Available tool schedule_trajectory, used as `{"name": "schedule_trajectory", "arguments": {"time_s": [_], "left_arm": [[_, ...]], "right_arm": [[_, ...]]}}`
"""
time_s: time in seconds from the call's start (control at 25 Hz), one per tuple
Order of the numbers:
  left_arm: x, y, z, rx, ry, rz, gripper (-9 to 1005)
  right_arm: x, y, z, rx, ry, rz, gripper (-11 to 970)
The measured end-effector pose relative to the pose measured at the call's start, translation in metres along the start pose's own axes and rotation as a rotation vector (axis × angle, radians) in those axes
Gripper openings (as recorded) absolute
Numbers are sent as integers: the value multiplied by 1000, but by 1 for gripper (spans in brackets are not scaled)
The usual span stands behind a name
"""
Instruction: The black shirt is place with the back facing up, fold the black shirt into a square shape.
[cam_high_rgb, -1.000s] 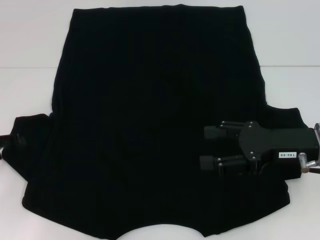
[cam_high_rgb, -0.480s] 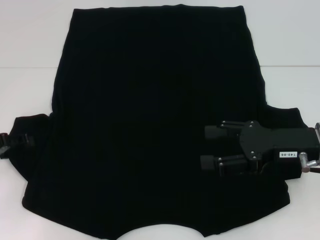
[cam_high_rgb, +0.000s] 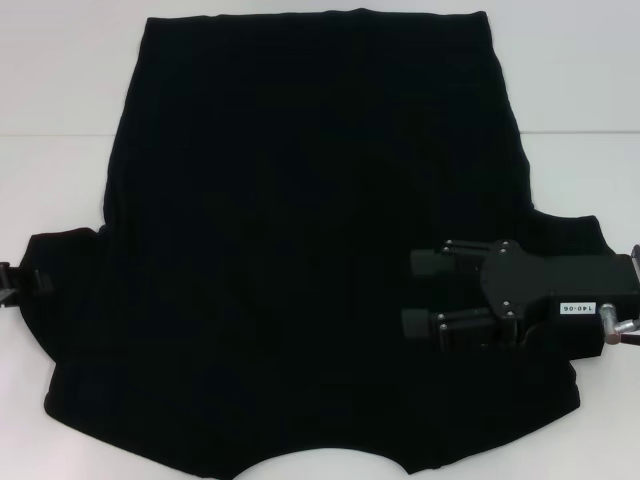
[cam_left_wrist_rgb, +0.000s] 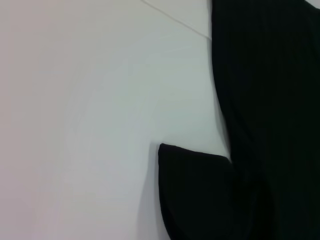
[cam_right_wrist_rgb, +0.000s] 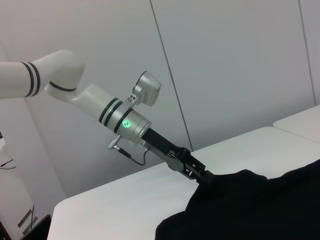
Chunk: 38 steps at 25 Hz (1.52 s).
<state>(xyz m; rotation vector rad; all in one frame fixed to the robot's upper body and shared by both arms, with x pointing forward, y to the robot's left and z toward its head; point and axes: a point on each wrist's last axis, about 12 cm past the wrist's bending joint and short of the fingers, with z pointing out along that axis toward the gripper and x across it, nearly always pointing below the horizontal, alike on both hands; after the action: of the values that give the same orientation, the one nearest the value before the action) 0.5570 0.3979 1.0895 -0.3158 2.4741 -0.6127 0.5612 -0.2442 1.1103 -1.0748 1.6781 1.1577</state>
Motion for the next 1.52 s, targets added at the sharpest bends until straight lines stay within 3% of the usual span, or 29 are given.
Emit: {"name": "schedule_trajectory", "arguments": {"time_s": [0.4,0.64,1.16,1.52], "left_arm": [[2,1,5,-14,-2,13,263],[1,4,7,-37,-15,28,62],[-11,16,-3,-120,-101,70,8],[-25,15,-4,-157,-151,117,8]], "right_arm": [[-1,0,-1,0,-2,2,925],[0,0,-1,1,-10,6,925],[3,2,10,33,-64,26,926],[5,1,19,38,-83,48,926]]}}
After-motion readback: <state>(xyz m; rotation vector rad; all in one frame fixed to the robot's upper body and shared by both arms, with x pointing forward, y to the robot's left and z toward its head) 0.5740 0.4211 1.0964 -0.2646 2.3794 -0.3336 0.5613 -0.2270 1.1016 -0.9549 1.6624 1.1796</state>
